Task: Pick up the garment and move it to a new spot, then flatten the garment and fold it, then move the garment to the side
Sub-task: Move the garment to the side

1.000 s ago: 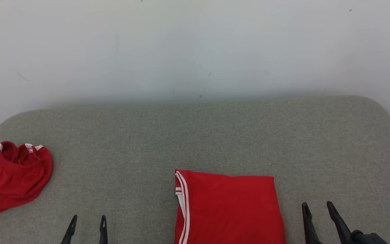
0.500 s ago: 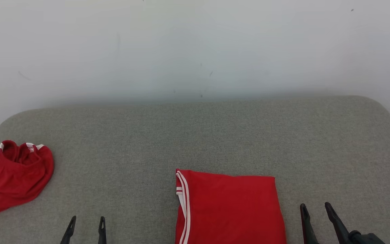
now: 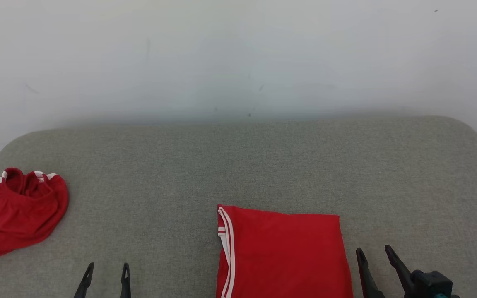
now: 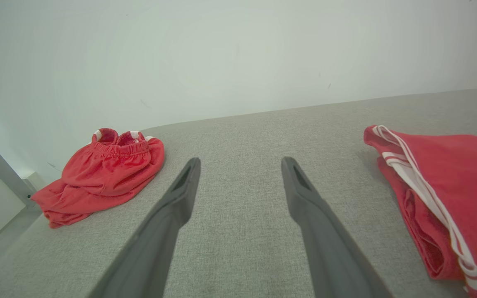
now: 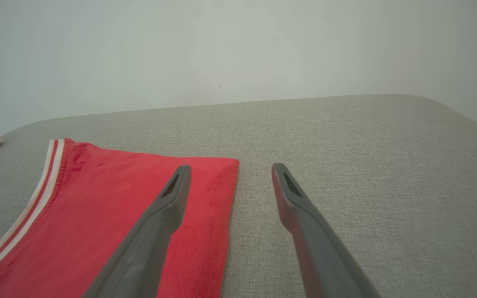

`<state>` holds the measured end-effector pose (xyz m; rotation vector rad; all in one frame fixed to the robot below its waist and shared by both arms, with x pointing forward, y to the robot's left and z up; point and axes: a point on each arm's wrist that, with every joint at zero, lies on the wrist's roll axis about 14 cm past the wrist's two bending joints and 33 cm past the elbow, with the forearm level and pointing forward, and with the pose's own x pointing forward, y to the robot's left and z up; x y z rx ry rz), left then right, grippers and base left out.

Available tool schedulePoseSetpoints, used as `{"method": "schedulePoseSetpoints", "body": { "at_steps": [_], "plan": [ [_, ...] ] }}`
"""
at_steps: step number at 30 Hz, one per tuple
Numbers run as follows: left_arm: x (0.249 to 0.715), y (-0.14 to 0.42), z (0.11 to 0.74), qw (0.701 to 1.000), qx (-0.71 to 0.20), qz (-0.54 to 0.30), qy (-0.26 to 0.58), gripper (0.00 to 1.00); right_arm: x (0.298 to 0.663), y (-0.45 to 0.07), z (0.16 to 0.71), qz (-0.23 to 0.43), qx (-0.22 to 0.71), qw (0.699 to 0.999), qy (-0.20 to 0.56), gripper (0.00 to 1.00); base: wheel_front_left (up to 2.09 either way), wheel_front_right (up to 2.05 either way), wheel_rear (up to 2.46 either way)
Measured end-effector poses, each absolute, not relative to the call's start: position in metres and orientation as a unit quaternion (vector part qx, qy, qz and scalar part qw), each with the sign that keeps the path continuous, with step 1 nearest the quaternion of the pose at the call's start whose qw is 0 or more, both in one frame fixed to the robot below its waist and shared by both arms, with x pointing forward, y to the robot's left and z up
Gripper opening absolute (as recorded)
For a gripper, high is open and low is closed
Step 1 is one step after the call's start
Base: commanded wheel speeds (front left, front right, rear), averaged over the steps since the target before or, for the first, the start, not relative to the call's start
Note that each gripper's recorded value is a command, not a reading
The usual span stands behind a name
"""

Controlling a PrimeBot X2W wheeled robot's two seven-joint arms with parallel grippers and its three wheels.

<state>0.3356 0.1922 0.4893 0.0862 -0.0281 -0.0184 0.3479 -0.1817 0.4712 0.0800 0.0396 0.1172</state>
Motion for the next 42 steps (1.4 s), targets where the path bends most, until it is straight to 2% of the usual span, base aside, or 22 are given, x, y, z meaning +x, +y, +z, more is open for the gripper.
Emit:
{"method": "schedulePoseSetpoints", "body": {
  "at_steps": [11,19,20,21,22,23,29,42],
  "plan": [
    [0.333,0.199,0.484,0.999,0.037,0.004,-0.005,1.0,0.376,-0.167,0.428,0.084,0.034,0.989,0.119,1.0,0.0,0.0,0.0],
    [0.334,0.204,0.478,0.999,0.036,0.011,0.005,1.0,0.377,-0.157,0.389,0.095,0.034,0.975,0.196,1.0,0.0,0.0,0.0],
    [0.334,0.204,0.478,0.999,0.036,0.012,0.005,1.0,0.376,-0.155,0.385,0.097,0.035,0.974,0.204,0.78,0.0,0.0,0.0],
    [0.335,0.205,0.478,0.999,0.036,0.013,0.006,1.0,0.376,-0.152,0.383,0.101,0.036,0.972,0.208,0.69,0.0,0.0,0.0],
    [0.335,0.205,0.478,0.999,0.035,0.013,0.006,1.0,0.377,-0.15,0.382,0.104,0.036,0.971,0.212,0.16,0.0,0.0,0.0],
    [0.336,0.205,0.478,0.999,0.035,0.015,0.006,1.0,0.378,-0.149,0.38,0.105,0.038,0.97,0.215,0.0,0.0,0.0,0.0],
    [0.341,0.203,0.476,0.999,0.03,0.013,0.009,1.0,0.394,-0.148,0.386,0.11,0.04,0.971,0.21,0.0,0.0,0.0,0.0],
    [0.382,0.185,0.474,1.0,0.023,-0.013,0.009,1.0,0.502,-0.205,0.46,0.079,-0.024,0.99,0.117,0.0,0.0,0.0,0.0]
  ]
}}
